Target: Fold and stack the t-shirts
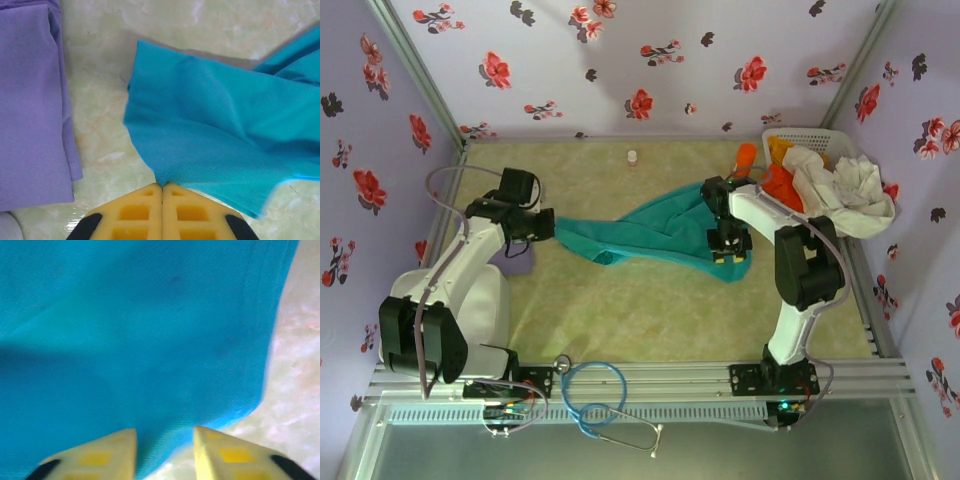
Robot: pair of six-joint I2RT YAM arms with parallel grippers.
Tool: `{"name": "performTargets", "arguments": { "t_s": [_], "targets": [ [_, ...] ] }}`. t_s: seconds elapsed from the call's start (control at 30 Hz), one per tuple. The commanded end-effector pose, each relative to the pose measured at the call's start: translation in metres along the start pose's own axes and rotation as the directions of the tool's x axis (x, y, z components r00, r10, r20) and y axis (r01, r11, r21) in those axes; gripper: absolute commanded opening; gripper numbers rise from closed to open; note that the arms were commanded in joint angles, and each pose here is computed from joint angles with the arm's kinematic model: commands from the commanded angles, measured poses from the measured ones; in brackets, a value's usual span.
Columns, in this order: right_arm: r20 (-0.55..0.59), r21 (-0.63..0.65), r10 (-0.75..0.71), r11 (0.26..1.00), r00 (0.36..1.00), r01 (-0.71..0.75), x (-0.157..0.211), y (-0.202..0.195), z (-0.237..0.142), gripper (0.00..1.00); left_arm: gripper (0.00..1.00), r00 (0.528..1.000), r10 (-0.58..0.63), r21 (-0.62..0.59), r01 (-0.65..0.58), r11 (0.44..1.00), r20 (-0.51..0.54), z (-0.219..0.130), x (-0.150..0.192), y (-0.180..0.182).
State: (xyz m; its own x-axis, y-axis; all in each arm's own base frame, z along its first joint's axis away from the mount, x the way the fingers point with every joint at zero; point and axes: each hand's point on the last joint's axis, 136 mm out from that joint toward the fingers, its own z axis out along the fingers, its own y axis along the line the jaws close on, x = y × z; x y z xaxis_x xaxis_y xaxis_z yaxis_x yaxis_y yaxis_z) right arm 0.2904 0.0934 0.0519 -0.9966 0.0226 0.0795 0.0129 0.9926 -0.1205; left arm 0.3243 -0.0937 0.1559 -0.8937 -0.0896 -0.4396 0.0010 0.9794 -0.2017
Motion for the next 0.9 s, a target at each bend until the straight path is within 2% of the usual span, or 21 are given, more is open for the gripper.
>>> {"name": "performTargets", "arguments": {
  "t_s": [0.0,0.1,0.17,0.2,0.33,0.5,0.67,0.77,0.87],
  "targets": [
    [0.081,-0.040,0.053,0.998,0.995,-0.050,-0.014,0.007,0.008,0.45,0.00,1.000,-0.008,0.004,0.008,1.000,-0.005,-0.001,0.003,0.002],
    [0.162,-0.076,0.120,0.991,0.980,-0.109,-0.015,0.005,0.006,0.67,0.00,1.000,-0.006,0.003,0.006,1.000,-0.007,0.000,0.002,0.002],
    [0.217,-0.079,0.168,0.985,0.962,-0.154,-0.012,-0.003,0.000,0.71,0.00,1.000,-0.004,0.004,0.004,1.000,-0.006,0.000,0.002,0.002],
    [0.243,-0.076,0.194,0.981,0.950,-0.181,-0.007,-0.009,-0.002,0.78,0.00,1.000,-0.003,0.003,0.003,1.000,-0.007,0.001,0.001,0.002],
    [0.250,-0.125,0.269,0.962,0.930,-0.244,0.016,-0.018,-0.003,0.81,0.00,1.000,-0.002,0.003,0.002,1.000,-0.012,0.003,0.000,0.001],
    [0.203,-0.202,0.328,0.936,0.923,-0.288,0.042,-0.015,0.005,0.77,0.00,1.000,-0.003,0.013,0.004,1.000,-0.008,0.001,-0.002,-0.001],
    [0.170,-0.279,0.371,0.907,0.913,-0.317,0.049,-0.003,0.025,0.70,0.00,1.000,-0.007,0.010,0.007,1.000,-0.014,0.004,0.000,0.000],
    [0.150,-0.292,0.366,0.904,0.918,-0.312,0.046,0.004,0.032,0.57,0.00,1.000,-0.010,0.015,0.010,1.000,-0.018,0.004,0.001,-0.001],
    [0.167,-0.296,0.364,0.905,0.916,-0.306,0.040,0.004,0.027,0.35,0.00,1.000,-0.008,0.017,0.008,1.000,-0.014,0.001,0.002,-0.001]
  ]
}}
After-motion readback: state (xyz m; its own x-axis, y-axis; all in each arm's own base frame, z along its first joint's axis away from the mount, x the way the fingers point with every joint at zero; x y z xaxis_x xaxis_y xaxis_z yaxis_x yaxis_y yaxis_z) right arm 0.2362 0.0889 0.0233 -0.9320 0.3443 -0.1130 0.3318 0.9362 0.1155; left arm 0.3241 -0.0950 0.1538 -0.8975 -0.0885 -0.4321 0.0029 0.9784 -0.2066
